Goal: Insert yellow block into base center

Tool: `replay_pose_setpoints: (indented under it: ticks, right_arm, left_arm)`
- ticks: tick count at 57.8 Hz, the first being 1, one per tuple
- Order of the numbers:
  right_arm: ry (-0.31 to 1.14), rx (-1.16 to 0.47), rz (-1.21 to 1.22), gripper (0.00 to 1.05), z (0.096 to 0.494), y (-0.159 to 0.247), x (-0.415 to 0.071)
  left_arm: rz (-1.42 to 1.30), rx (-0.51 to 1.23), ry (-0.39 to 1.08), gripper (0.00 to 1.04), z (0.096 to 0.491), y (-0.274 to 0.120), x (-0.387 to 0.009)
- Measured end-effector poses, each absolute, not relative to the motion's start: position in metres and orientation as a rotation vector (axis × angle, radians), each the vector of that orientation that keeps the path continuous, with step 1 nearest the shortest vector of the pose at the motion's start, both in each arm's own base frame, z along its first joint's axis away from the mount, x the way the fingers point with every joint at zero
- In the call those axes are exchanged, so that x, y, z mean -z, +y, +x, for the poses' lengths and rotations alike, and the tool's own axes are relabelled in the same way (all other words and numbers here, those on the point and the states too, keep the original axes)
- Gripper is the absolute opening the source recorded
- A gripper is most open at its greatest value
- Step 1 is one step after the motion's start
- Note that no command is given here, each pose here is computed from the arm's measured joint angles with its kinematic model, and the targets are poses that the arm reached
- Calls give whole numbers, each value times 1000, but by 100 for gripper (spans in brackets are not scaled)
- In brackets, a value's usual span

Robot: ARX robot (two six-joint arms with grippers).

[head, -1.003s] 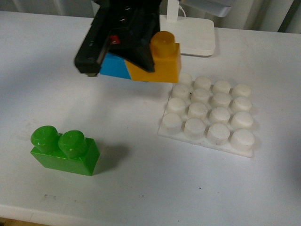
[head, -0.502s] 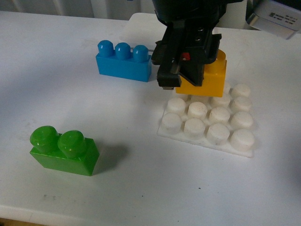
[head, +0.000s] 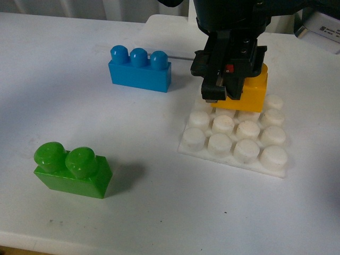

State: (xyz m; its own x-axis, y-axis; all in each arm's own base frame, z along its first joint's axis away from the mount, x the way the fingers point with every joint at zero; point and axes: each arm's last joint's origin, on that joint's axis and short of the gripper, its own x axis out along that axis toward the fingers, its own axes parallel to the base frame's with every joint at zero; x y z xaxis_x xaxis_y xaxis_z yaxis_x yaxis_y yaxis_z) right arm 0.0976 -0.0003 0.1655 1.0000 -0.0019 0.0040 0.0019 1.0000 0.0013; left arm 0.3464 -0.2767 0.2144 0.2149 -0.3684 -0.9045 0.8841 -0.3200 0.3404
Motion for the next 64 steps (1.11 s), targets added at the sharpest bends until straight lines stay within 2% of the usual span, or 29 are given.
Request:
replay_pose_setpoints:
  ticks: [59, 64]
  right_arm:
    - [-4, 2, 1, 96, 98, 0, -166]
    - [-4, 2, 1, 96, 98, 0, -166]
  left_arm:
    - [1384, 1345, 552, 31, 353, -288, -189]
    - [1399, 1334, 549, 45, 353, -289, -187]
